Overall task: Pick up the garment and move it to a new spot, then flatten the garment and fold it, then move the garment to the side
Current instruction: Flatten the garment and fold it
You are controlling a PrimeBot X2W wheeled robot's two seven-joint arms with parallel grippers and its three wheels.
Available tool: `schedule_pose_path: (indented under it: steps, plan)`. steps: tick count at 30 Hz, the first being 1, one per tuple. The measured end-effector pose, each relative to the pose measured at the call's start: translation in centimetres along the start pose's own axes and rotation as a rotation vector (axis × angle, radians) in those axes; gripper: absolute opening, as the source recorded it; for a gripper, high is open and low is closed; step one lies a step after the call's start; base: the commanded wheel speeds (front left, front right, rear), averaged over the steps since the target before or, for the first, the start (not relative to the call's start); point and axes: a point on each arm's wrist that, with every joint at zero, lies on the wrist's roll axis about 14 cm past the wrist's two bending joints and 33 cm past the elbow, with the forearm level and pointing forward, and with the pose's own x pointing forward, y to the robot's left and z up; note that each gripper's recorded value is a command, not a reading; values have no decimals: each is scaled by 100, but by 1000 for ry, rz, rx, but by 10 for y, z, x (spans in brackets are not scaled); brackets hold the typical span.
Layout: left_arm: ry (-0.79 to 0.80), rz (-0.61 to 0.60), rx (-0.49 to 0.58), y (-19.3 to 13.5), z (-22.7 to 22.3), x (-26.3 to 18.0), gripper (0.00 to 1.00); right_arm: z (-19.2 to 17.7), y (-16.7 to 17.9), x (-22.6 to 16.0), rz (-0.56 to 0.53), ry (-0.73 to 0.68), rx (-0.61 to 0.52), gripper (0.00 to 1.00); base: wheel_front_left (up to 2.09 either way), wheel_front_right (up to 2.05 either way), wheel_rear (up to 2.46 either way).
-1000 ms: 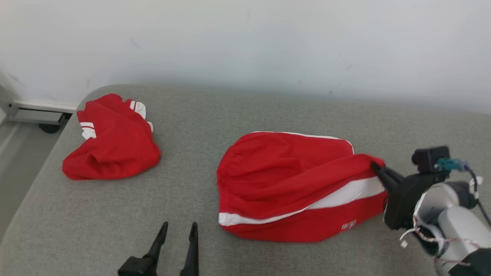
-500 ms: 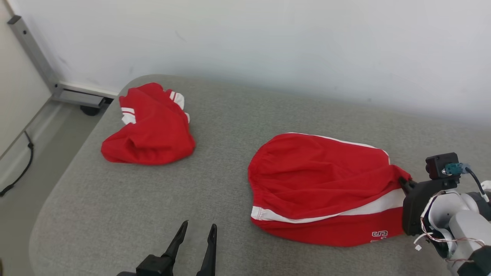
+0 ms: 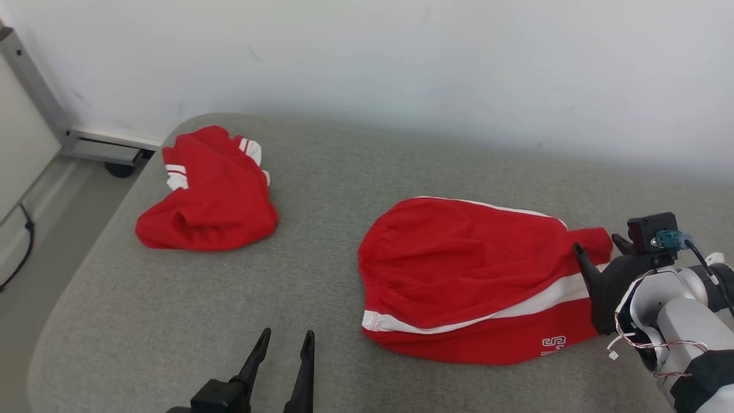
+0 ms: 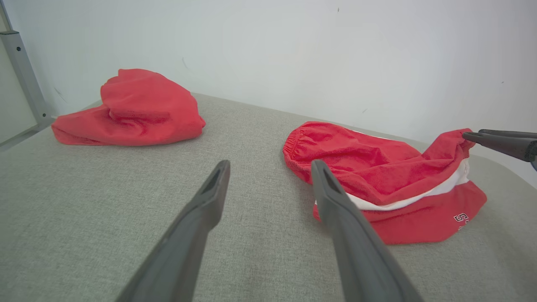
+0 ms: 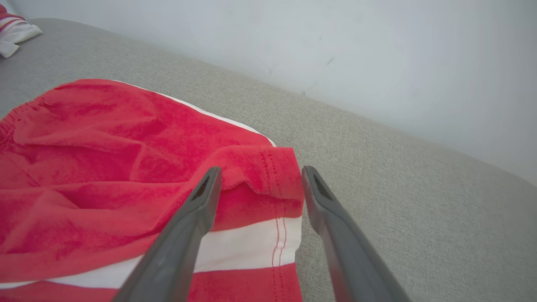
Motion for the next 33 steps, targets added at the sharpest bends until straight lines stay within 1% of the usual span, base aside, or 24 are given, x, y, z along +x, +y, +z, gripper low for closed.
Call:
schedule_pose_path:
  steps: [7, 12, 15, 18, 21, 27, 33]
  plan:
    - [1, -42, -5, -11, 0, 9, 100, -3, -17, -12, -40, -44, 15, 100, 0, 0, 0]
    - [25, -115, -3, -32, -5, 18, 100, -22, -44, -22, -98, -11, 28, 100, 0, 0, 0]
    - [31, -177, 4, -46, -5, 27, 100, -37, -50, -23, -111, 30, 37, 100, 0, 0, 0]
    - [56, -247, 34, -62, -9, 34, 100, -48, -53, -21, -112, 65, 46, 100, 0, 0, 0]
    - [101, -280, 44, -67, -19, 37, 100, -59, -54, -18, -106, 100, 56, 100, 0, 0, 0]
    - [184, -293, 78, -63, -38, 45, 100, -69, -43, -9, -72, 139, 64, 100, 0, 0, 0]
    - [255, -289, 97, -57, -54, 51, 100, -70, -33, 4, -42, 160, 64, 100, 0, 0, 0]
